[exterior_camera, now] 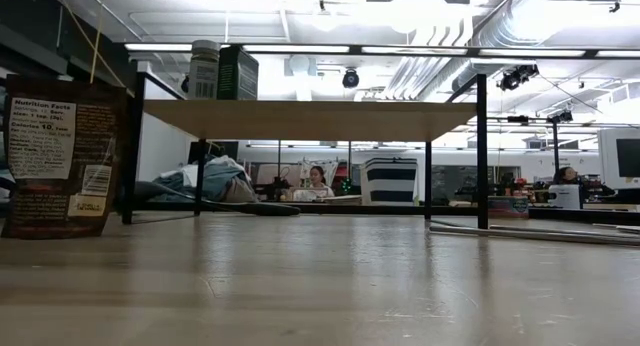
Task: Shelf spices
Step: Put the red seasoning can on the shelf
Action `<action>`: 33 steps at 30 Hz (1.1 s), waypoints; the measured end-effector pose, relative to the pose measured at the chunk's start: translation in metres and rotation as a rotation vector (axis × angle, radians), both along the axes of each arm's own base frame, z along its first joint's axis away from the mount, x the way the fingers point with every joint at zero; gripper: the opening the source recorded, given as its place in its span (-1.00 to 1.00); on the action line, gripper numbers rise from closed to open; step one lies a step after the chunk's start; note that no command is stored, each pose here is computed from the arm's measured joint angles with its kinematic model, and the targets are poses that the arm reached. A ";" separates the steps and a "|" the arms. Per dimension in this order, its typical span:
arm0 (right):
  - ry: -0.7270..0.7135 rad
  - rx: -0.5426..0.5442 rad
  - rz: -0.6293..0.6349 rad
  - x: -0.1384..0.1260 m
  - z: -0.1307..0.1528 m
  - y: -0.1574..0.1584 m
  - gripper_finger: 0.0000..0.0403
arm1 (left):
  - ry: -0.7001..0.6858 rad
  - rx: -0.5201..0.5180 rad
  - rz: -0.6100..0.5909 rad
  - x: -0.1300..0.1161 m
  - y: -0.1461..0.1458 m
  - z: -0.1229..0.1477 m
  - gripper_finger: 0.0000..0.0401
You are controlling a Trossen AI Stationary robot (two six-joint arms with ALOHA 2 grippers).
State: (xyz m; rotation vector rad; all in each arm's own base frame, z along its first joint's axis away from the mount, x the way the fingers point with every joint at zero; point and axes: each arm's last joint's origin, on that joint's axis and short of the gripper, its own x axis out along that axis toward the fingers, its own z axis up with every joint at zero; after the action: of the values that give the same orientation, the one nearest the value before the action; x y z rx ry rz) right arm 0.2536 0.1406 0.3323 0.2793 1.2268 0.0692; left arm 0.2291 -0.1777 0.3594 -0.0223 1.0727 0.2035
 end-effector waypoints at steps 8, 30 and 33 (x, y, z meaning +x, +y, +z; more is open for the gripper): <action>0.012 0.021 0.016 -0.002 0.000 0.003 0.16 | 0.006 0.009 -0.010 0.007 0.008 0.000 0.02; 0.033 -0.003 -0.003 -0.024 -0.001 0.032 0.16 | 0.044 -0.029 -0.082 0.020 0.021 0.000 0.02; 0.031 -0.005 -0.002 -0.024 -0.001 0.031 0.16 | 0.044 -0.028 -0.079 0.021 0.022 0.000 0.02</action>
State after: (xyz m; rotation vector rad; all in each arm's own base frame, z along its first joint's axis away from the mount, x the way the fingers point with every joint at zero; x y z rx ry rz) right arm 0.2301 0.1721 0.3312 0.2786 1.2576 0.0600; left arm 0.2501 -0.1554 0.3598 -0.0010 1.1180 0.1181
